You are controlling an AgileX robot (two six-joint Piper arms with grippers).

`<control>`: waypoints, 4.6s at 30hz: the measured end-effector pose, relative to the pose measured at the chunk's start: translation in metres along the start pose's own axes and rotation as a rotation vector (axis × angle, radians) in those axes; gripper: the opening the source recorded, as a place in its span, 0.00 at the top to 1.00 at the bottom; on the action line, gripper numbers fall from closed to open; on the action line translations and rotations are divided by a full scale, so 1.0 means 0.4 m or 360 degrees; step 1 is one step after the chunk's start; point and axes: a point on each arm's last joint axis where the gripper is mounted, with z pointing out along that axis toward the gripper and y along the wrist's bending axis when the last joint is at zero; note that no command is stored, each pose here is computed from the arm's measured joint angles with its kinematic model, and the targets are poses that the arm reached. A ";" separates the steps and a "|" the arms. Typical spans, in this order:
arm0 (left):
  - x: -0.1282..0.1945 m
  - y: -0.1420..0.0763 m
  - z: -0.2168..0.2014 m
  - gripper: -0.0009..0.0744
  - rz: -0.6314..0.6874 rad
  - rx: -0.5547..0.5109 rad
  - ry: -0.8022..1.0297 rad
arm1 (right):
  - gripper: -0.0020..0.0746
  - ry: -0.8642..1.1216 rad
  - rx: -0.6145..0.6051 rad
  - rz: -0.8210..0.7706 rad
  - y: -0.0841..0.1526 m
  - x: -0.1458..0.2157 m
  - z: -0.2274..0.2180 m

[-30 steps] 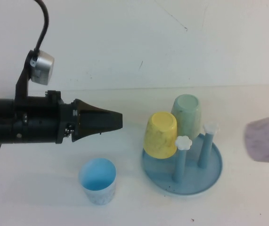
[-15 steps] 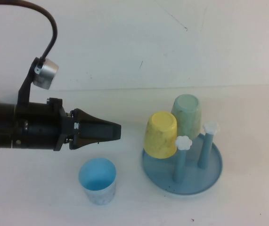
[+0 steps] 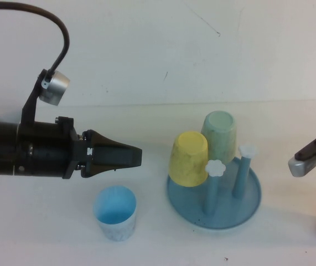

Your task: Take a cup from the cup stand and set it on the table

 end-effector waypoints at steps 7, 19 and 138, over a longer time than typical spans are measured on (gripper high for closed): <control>0.000 0.000 0.000 0.99 0.0006 0.0000 0.0000 | 0.94 -0.0058 0.0035 -0.0012 -0.008 -0.012 0.006; 0.000 0.000 0.000 0.99 0.0011 -0.0001 0.0002 | 0.45 -0.0141 0.0016 -0.0073 -0.008 -0.031 -0.018; 0.608 -0.015 -0.090 0.99 0.0526 -0.0734 -0.0208 | 0.98 -0.1964 0.1209 0.0775 0.253 0.546 0.199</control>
